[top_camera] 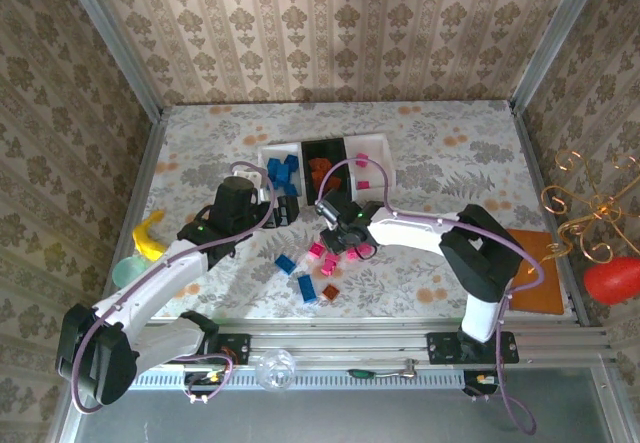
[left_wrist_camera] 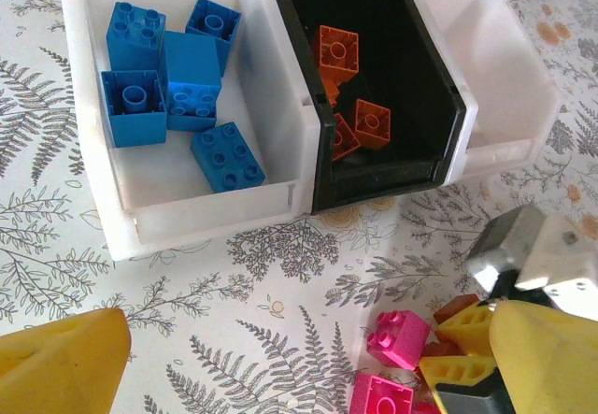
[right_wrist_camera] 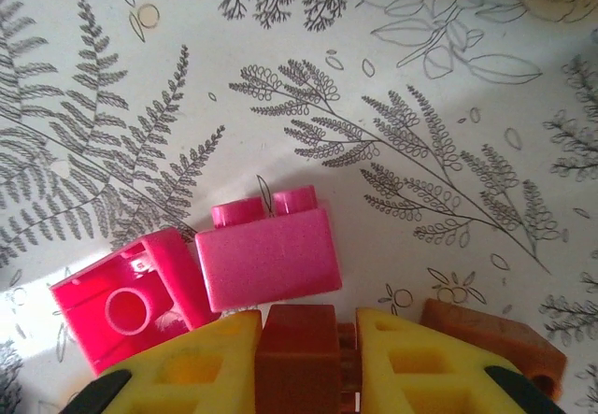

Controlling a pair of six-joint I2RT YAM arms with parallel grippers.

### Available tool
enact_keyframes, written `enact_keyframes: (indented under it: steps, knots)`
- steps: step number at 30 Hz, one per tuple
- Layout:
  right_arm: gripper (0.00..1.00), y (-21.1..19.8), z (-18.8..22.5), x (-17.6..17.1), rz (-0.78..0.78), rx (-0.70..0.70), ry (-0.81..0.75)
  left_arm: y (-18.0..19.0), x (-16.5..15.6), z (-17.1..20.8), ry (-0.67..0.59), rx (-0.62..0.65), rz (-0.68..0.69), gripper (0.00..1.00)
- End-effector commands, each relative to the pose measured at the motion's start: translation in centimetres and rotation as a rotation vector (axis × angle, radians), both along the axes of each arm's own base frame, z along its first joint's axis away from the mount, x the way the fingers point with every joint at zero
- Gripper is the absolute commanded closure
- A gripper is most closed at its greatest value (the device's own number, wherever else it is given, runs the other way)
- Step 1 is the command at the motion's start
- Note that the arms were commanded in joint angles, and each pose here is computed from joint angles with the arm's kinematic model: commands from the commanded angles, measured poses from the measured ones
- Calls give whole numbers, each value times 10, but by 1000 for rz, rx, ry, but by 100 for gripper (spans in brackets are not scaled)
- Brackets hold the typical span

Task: Sort the legos into containers by color
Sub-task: Pick up the lego from the center of the table, then place the lego in the container, then pick up the lego from the center of the table.

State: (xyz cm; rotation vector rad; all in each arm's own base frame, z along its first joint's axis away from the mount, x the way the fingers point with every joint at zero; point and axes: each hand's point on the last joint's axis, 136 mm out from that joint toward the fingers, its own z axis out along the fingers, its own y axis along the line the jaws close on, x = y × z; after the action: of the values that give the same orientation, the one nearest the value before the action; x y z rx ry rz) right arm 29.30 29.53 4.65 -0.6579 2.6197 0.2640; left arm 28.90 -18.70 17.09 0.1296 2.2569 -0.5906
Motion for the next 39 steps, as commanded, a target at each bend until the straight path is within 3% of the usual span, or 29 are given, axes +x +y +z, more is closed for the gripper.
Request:
enact_keyframes:
  steps: [1,6,12,20,22,24,26,28,34,39]
  knots:
    - [75,-7,35,4,-8,41,-56,9,-4,-5,7,13,28,0]
    - [75,-1,79,25,-31,138,-125,15,-13,-16,17,3,46,0]
    - [76,9,114,91,-130,233,-214,24,-27,-30,35,-15,69,0]
    - [75,23,91,180,-261,237,-190,28,-39,-39,64,0,71,0]
    - [71,25,86,190,-277,234,-182,28,-41,-41,69,2,70,0]
    - [56,26,88,197,-280,237,-178,28,-41,-43,73,4,68,0]
    - [41,28,97,196,-275,246,-188,28,-42,-44,73,4,66,0]
    - [35,27,108,190,-265,258,-206,27,-42,-45,73,3,64,0]
    - [31,18,125,139,-222,271,-233,27,-41,-48,74,6,62,0]
    - [29,15,94,76,-150,211,-165,26,-42,-55,87,9,61,0]
